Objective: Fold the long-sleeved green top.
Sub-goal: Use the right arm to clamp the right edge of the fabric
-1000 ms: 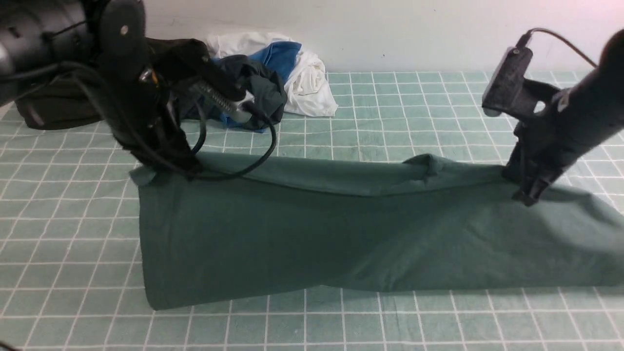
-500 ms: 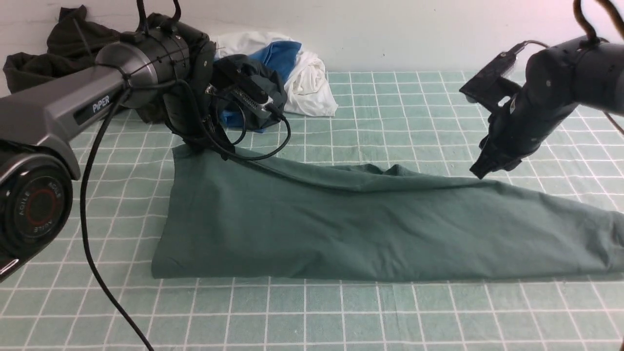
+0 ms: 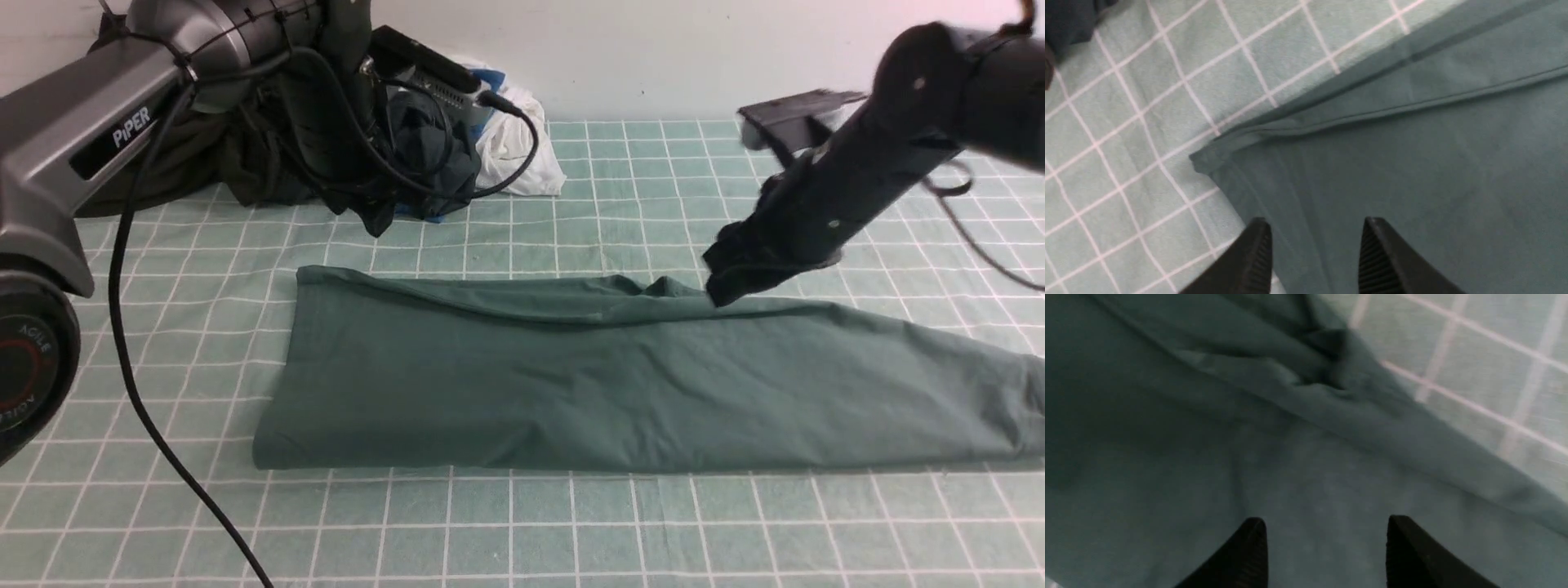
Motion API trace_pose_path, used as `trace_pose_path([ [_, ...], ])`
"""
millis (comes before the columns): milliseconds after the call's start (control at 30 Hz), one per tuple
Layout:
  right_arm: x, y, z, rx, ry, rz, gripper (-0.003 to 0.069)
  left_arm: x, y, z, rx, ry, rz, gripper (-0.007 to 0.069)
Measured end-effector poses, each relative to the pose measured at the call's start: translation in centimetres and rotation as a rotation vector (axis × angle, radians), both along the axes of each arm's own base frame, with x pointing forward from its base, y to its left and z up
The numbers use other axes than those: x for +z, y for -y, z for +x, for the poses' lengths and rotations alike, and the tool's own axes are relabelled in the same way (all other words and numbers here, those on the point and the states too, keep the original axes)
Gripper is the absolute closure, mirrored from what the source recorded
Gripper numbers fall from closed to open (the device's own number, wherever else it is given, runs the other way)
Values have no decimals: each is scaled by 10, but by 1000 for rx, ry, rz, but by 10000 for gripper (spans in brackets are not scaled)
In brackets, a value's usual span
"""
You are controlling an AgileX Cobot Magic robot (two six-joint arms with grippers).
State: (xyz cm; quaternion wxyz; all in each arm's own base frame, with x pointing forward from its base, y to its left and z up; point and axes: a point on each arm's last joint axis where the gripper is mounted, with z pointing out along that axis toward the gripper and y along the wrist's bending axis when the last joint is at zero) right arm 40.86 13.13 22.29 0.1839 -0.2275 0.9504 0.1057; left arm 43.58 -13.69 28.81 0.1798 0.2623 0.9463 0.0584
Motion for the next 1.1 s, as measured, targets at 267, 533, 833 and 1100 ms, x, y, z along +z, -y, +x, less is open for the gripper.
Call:
trace_pose_path([
  [267, -64, -22, 36, -52, 89, 22, 298, -3, 0, -28, -3, -76, -22, 620],
  [533, 4, 49, 65, -285, 169, 1, 343, -49, -6, -85, -6, -242, -60, 629],
  [833, 73, 144, -7, -436, 119, -52, 394, -124, -39, -104, 51, -318, -11, 629],
  [1100, 31, 201, -69, -603, -47, -82, 413, -124, -43, -102, 66, -303, -27, 629],
])
